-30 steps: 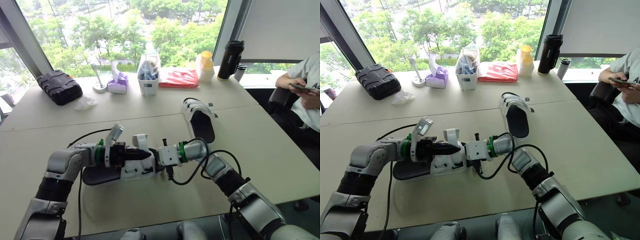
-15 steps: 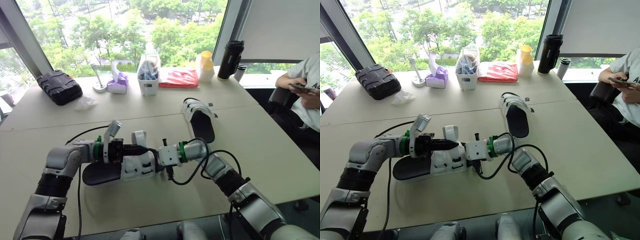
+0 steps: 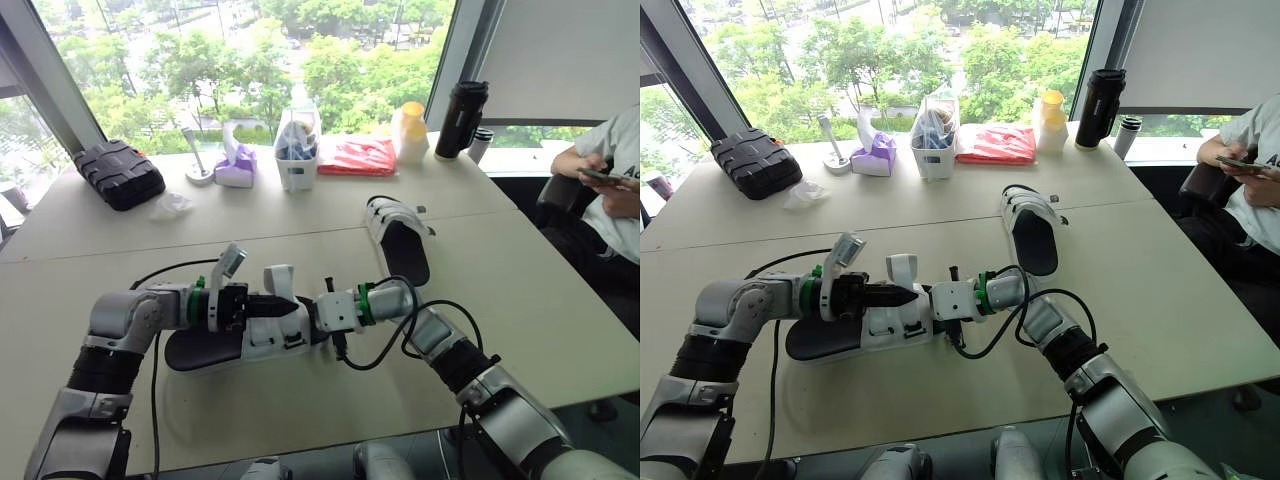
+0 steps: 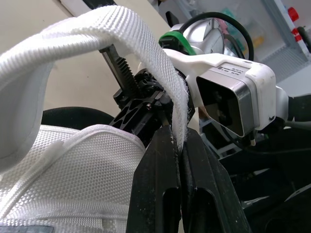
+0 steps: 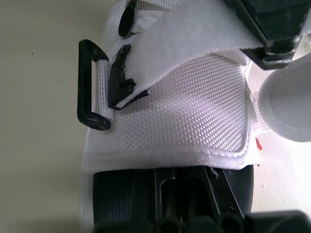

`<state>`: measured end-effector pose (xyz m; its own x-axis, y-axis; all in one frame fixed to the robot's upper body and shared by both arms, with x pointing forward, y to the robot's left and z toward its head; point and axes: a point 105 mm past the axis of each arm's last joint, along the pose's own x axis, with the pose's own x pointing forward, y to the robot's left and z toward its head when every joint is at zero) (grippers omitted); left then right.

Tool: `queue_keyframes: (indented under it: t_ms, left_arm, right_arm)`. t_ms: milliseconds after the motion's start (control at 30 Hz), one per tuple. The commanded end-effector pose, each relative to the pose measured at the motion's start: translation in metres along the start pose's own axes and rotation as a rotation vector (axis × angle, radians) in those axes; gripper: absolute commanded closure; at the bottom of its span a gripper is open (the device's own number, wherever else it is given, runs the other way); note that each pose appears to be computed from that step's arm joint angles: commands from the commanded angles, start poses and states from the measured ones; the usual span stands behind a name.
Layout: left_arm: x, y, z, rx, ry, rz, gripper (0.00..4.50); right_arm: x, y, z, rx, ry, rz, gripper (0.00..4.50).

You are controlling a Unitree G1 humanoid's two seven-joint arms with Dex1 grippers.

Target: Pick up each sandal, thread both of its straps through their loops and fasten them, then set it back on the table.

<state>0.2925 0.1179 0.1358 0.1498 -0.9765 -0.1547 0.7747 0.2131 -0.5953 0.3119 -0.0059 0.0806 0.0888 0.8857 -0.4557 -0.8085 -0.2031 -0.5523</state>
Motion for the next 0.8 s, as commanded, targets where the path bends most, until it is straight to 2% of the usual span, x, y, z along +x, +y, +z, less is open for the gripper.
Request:
queue_keyframes:
  t_ms: [33,533,800]
  left_arm:
    - [0.003,-0.010,0.013,0.010,-0.043,-0.027,4.45]
    - [0.002,-0.016,0.011,-0.011,-0.037,-0.032,4.45]
    - [0.000,-0.008,-0.001,0.004,0.005,0.005,4.45]
  right_arm:
    - [0.009,0.033,-0.027,0.082,0.102,0.110,4.50]
    - [0.009,0.034,-0.028,0.078,0.106,0.114,4.50]
    - [0.009,0.035,-0.028,0.076,0.106,0.116,4.50]
